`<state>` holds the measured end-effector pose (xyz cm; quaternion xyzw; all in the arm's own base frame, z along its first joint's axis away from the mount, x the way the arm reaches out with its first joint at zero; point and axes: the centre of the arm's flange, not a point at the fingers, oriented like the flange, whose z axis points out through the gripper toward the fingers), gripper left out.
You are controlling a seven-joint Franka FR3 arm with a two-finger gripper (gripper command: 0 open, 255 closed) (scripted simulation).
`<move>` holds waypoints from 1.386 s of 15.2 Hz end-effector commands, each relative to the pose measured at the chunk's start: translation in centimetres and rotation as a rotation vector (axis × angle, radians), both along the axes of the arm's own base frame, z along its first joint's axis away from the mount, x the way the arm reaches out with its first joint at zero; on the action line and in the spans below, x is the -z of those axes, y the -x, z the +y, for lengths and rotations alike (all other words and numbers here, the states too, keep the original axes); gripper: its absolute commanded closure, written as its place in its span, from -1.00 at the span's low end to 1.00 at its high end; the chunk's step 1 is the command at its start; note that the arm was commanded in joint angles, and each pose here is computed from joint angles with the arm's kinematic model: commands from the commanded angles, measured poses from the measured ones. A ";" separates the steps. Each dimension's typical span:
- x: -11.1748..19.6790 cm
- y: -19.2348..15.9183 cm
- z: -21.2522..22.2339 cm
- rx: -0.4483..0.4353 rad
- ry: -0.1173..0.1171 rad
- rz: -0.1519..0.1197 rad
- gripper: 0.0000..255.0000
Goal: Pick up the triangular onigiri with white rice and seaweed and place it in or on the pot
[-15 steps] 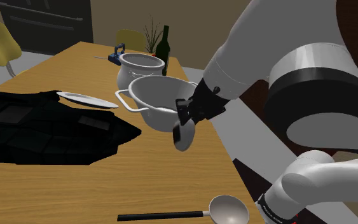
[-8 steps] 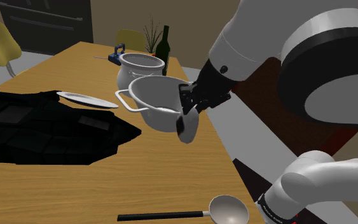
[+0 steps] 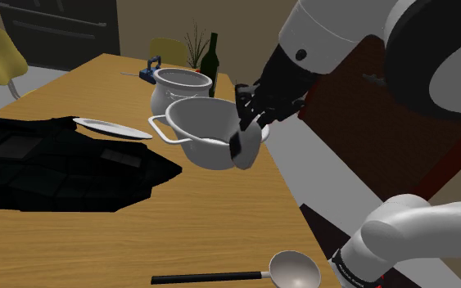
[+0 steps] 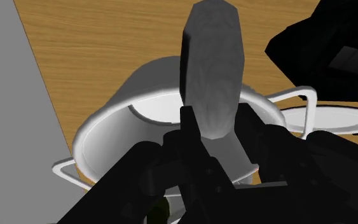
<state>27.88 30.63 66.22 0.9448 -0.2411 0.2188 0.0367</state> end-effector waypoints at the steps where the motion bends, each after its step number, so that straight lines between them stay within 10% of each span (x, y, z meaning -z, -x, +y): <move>1: -1.1 0.0 -0.1 0.000 0.000 0.000 1.00; 11: -5.9 0.0 -0.1 0.000 0.000 0.000 1.00; 21: -7.8 -11.3 -6.8 0.000 0.000 0.000 1.00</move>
